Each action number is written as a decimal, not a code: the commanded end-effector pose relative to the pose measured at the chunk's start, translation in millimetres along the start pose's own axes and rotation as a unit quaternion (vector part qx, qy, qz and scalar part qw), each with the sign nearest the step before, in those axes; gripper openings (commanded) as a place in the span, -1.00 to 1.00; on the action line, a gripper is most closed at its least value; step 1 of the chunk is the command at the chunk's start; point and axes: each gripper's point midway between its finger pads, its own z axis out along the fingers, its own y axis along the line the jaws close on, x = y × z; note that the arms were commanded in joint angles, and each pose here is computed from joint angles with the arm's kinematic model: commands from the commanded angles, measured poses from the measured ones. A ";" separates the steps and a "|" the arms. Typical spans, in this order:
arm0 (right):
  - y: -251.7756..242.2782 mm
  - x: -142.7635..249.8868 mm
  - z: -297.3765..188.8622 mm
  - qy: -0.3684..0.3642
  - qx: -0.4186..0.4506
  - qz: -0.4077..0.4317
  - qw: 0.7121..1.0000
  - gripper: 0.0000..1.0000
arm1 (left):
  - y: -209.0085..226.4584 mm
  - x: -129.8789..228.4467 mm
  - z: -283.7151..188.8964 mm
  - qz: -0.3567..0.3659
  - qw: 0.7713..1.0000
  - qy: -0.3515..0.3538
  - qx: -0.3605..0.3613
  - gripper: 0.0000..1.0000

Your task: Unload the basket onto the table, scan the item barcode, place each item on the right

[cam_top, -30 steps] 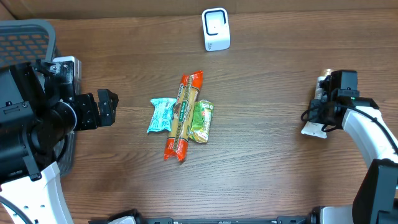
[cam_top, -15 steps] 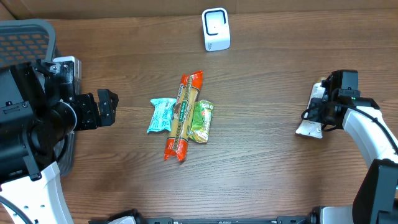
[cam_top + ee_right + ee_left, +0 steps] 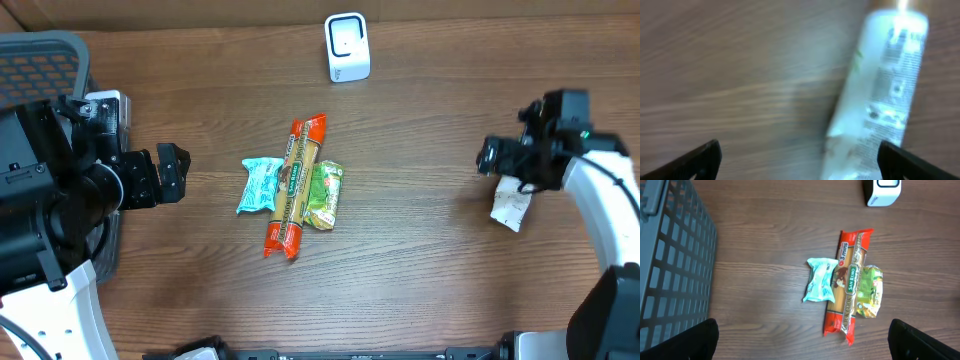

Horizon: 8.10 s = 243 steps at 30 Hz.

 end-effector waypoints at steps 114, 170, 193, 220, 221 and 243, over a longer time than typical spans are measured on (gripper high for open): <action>103.6 -14.2 0.1 -0.031 0.312 -0.213 0.925 -0.93 | -1.0 0.7 0.1 0.008 1.000 0.000 0.005 0.99; 129.4 56.3 37.4 0.205 0.086 -0.197 0.955 0.93 | -1.0 0.7 0.1 0.008 1.000 0.000 0.005 0.99; 107.3 43.4 45.6 0.216 -0.197 -0.135 0.947 0.95 | -1.0 0.7 0.1 0.008 1.000 0.000 0.005 0.99; 130.4 70.6 69.7 0.192 -0.303 -0.097 0.928 -0.92 | -1.0 0.7 0.1 0.008 1.000 0.000 0.005 0.99; 132.6 65.3 64.6 0.183 -0.304 -0.098 0.930 -0.92 | -1.0 0.7 0.1 0.008 1.000 0.000 0.005 0.99; 128.9 62.2 29.5 -0.048 0.253 -0.227 0.939 -0.93 | -1.0 0.7 0.1 0.008 1.000 0.000 0.005 0.99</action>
